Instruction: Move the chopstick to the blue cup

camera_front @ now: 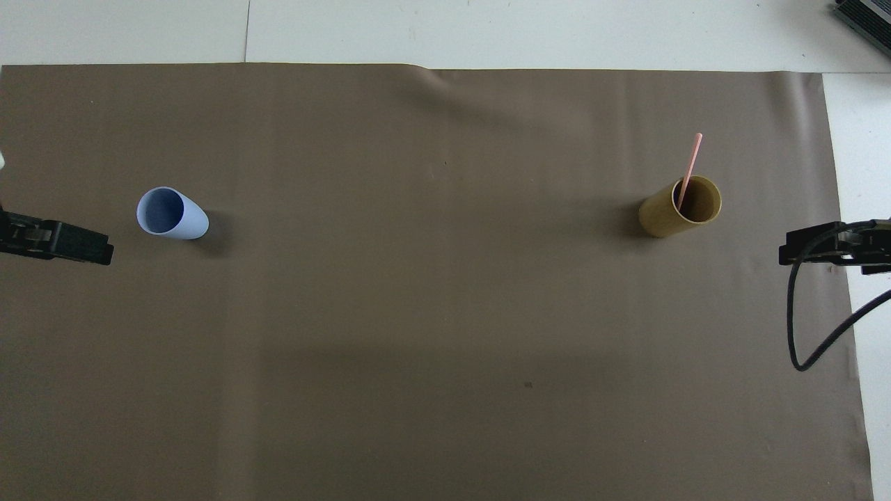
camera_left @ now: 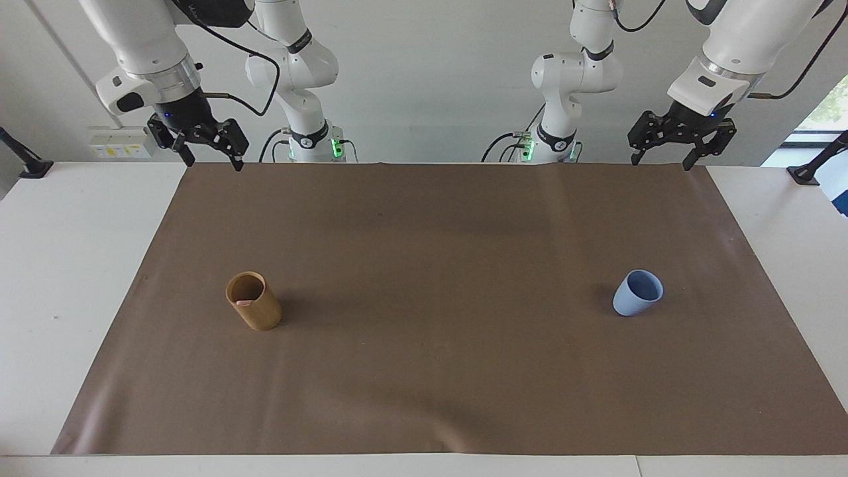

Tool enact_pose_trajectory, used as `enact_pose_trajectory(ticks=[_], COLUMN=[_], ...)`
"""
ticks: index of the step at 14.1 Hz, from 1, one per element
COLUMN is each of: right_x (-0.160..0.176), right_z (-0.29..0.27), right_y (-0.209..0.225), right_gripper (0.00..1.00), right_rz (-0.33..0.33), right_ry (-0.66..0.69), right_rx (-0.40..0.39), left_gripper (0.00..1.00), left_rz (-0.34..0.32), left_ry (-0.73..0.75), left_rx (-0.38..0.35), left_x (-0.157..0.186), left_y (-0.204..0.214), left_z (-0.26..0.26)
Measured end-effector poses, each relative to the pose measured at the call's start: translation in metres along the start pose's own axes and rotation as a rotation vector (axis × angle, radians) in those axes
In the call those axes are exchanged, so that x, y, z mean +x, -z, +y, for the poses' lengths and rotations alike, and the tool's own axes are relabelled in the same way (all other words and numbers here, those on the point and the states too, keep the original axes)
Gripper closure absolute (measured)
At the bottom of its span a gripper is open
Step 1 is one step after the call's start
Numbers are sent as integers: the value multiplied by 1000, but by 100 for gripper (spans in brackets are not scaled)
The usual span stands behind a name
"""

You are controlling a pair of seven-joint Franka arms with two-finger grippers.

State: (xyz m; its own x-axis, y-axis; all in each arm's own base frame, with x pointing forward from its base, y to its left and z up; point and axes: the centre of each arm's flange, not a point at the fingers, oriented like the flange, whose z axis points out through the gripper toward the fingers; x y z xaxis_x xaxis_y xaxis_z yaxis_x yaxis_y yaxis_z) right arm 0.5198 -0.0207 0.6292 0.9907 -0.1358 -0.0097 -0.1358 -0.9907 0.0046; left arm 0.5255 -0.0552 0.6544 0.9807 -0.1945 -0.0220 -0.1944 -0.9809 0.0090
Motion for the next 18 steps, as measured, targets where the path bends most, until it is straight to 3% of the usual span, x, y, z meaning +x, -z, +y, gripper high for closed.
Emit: enact_pose_trajectory(ticks=[13, 18], right_x=[1, 1], right_z=[0, 0], right_y=[1, 1], right_gripper=[0, 0], right_rz=[9, 9], right_ry=[0, 0], right_rx=[1, 1], left_gripper=[0, 0], left_rz=[0, -48], left_ry=[23, 24], left_rx=[-2, -7], left_x=[-1, -7], left_y=[0, -4], left_z=[-12, -12])
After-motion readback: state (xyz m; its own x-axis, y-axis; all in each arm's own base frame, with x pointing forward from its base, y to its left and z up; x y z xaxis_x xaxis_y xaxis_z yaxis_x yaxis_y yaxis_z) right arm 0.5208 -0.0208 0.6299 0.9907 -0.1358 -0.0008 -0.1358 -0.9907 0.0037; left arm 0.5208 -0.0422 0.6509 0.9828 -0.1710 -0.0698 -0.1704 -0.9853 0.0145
